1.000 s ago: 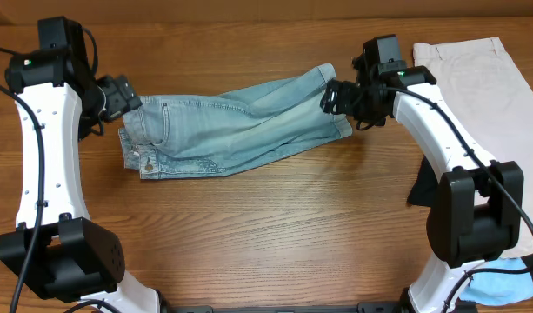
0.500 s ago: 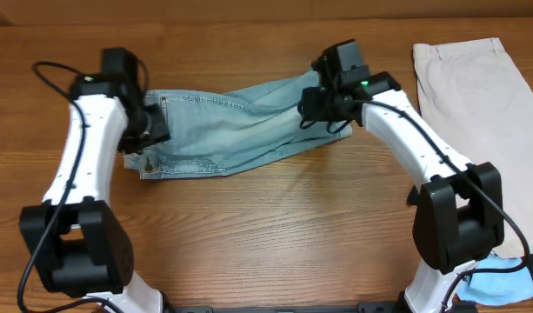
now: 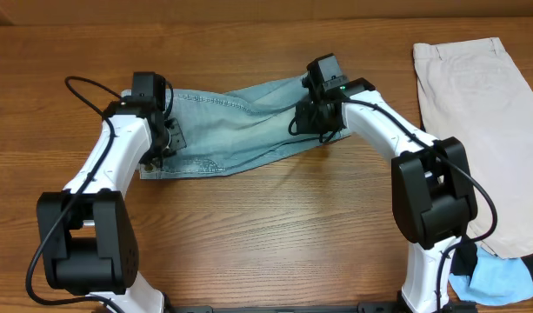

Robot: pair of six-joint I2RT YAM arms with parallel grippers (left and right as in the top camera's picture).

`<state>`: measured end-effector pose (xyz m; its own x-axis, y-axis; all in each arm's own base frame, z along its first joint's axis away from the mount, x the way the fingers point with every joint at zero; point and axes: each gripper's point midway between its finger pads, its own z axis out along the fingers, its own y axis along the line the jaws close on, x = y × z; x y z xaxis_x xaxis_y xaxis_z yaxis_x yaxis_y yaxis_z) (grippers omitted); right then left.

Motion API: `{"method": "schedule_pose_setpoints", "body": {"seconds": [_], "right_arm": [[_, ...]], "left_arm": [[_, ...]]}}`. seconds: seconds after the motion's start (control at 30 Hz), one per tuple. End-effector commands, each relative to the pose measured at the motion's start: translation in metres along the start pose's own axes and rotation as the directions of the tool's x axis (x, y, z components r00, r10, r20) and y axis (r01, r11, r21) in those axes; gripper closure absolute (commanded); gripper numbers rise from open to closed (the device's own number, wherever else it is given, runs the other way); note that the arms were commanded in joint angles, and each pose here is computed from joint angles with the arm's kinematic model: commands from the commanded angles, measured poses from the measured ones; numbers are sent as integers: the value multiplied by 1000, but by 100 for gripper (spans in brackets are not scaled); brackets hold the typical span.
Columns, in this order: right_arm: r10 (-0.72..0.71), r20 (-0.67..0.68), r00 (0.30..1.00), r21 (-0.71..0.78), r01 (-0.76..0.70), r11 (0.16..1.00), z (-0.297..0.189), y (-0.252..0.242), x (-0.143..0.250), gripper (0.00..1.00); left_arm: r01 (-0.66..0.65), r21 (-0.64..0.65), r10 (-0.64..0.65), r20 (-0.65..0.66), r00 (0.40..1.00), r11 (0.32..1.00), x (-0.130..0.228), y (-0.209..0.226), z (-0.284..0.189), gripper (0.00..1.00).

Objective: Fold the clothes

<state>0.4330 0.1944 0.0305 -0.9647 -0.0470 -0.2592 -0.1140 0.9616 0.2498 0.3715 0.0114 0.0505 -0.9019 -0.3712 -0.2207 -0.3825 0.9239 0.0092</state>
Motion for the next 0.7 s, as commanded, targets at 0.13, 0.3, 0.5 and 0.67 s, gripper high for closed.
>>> {"method": "schedule_pose_setpoints", "body": {"seconds": [0.13, 0.3, 0.5, 0.67], "right_arm": [[13, -42, 999, 14, -12, 1000, -5, -3, 9, 96], [16, -60, 998, 15, -16, 1000, -6, -4, 13, 96], [1, -14, 1000, -60, -2, 998, -12, 13, -4, 96], [-14, 73, 997, -86, 20, 996, -24, 24, -31, 94]], "left_arm": [[13, -95, -23, -101, 995, 995, 29, 17, 36, 96], [-4, -123, -20, -195, 981, 992, 48, 21, 57, 96], [-21, -149, -25, -302, 953, 989, 72, 26, 76, 96], [-25, -160, -30, -327, 944, 987, 78, 28, 82, 96]]}}
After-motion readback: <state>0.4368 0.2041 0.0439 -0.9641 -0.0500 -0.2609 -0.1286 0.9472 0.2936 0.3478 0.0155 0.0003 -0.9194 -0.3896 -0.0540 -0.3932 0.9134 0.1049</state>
